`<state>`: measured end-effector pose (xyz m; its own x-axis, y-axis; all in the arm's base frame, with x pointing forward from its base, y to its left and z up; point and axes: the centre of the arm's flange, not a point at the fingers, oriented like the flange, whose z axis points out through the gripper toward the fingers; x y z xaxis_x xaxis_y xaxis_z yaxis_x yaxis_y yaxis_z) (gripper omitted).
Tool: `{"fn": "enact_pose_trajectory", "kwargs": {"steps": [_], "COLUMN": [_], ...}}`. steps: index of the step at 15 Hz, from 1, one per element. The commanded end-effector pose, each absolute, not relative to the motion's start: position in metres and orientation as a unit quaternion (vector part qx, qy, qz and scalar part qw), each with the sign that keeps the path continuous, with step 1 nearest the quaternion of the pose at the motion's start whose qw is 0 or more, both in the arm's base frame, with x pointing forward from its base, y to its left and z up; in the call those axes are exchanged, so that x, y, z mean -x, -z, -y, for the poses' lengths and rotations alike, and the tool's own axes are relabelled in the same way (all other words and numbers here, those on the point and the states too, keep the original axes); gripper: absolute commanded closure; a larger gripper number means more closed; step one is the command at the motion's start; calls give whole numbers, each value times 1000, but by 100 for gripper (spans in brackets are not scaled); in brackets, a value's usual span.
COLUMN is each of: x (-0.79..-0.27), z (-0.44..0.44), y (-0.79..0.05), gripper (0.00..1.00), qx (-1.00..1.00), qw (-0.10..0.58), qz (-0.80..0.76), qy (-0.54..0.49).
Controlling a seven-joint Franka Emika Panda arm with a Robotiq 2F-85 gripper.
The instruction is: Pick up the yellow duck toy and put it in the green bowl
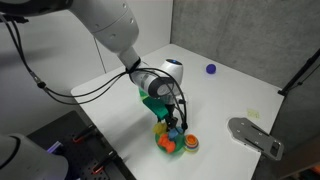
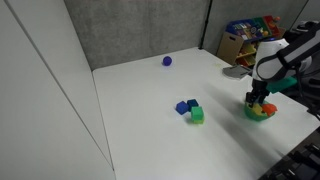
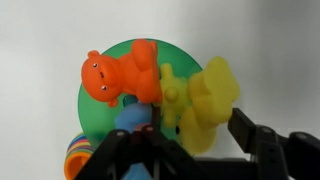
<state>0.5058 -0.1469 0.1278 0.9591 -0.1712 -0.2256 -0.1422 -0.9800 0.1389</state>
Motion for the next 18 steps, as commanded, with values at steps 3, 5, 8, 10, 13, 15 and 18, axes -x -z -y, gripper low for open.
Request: {"fn": "enact_pose_trajectory", "kwargs": {"steps": [3,5,8,10,13,15,18], "x": [-507,-515,-527,-535,-543,-544,-534], "z": [144,144,139,133,117,104,83], "y": [-164,-178,-205,-225,-258,-282,-319], "gripper": [0,0,0,0,0,0,0], "qx": [-991,-992,-992,-993,-994,-995,-996], "qw": [47,41,29,19,2,-3,2], "qz": [68,74,84,88,90,83,61], "qy": [103,96,87,76,64,63,67]}}
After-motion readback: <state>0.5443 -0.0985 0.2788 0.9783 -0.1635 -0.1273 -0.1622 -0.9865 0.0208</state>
